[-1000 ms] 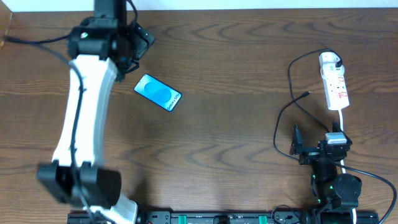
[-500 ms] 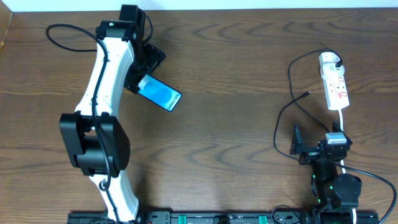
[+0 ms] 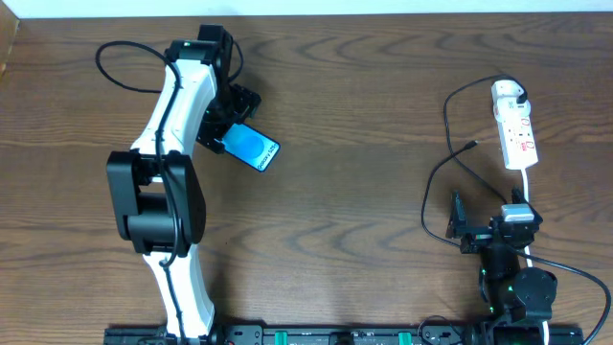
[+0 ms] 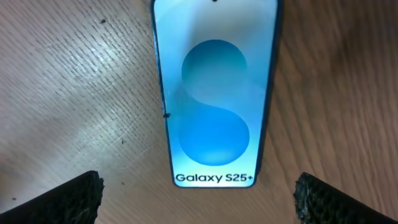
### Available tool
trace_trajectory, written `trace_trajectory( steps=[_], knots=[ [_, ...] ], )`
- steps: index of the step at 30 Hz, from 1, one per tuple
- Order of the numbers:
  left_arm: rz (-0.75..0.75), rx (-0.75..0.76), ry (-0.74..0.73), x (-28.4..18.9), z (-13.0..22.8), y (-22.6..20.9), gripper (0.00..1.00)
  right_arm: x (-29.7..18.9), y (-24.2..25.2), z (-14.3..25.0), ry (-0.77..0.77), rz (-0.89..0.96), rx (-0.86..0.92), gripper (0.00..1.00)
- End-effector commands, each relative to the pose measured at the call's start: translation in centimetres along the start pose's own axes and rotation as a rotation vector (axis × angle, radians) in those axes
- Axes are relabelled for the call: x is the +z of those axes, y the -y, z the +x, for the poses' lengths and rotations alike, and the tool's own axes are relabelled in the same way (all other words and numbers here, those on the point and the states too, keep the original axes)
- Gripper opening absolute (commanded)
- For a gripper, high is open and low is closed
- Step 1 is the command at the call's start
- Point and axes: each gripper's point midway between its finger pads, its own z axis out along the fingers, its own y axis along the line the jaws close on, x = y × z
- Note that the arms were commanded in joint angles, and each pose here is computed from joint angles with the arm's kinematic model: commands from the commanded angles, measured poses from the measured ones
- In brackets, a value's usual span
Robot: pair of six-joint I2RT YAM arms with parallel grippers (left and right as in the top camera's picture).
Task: Plug charger to phone and switch on socket
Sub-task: 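Lower the left gripper and close it on the phone's long edges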
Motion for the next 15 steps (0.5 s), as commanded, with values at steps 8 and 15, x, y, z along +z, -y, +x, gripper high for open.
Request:
trace_trajectory(
  steps=[8, 15],
  knots=[
    [-0.025, -0.046, -0.019, 2.6, -0.1, 0.2, 0.98, 0.0, 0.3, 0.2, -0.006, 0.012, -0.011, 0.99],
    [-0.019, -0.041, -0.015, 3.4, -0.4, 0.6, 0.98, 0.0, 0.3, 0.2, -0.006, 0.012, -0.011, 0.99]
  ],
)
